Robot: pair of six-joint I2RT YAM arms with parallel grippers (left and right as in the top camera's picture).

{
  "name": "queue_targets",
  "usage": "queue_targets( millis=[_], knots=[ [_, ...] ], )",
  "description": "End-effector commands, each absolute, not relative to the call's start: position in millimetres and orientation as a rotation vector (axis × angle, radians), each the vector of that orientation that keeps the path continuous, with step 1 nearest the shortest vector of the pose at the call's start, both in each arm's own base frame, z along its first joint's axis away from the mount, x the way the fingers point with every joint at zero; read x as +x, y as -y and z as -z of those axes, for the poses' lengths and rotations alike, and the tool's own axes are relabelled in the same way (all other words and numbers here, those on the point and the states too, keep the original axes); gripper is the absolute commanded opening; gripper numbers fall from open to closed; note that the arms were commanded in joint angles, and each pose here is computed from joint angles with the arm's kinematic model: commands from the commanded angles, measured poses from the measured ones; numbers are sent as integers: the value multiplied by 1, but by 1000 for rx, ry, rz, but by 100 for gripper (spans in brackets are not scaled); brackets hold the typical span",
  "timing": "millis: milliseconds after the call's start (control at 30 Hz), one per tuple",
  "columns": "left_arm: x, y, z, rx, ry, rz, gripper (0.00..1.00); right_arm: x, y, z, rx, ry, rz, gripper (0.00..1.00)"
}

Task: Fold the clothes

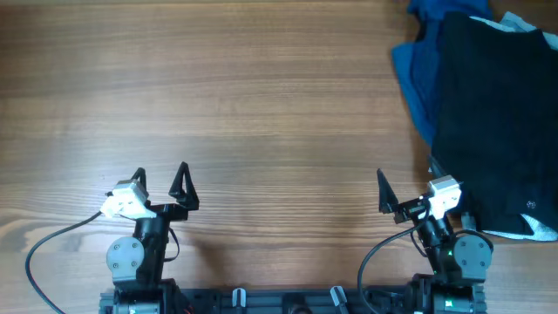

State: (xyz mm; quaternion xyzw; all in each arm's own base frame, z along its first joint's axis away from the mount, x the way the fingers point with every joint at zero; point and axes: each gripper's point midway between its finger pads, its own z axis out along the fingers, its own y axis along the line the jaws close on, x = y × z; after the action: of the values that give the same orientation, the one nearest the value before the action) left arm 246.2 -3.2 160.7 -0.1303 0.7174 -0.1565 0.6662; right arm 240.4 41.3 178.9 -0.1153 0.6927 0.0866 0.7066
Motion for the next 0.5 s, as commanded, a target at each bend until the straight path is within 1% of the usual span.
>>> queue_targets(
  millis=[0, 300, 467],
  knots=[
    [246, 3, -159, -283, -1623, 344, 100, 240, -40, -180, -241, -1534, -194, 100],
    [246, 3, -159, -285, -1622, 343, 100, 241, -39, -187, -239, -1508, -183, 100],
    [246, 2, -160, -285, -1619, 342, 100, 237, -50, -186, -287, -1507, -240, 100]
  ],
)
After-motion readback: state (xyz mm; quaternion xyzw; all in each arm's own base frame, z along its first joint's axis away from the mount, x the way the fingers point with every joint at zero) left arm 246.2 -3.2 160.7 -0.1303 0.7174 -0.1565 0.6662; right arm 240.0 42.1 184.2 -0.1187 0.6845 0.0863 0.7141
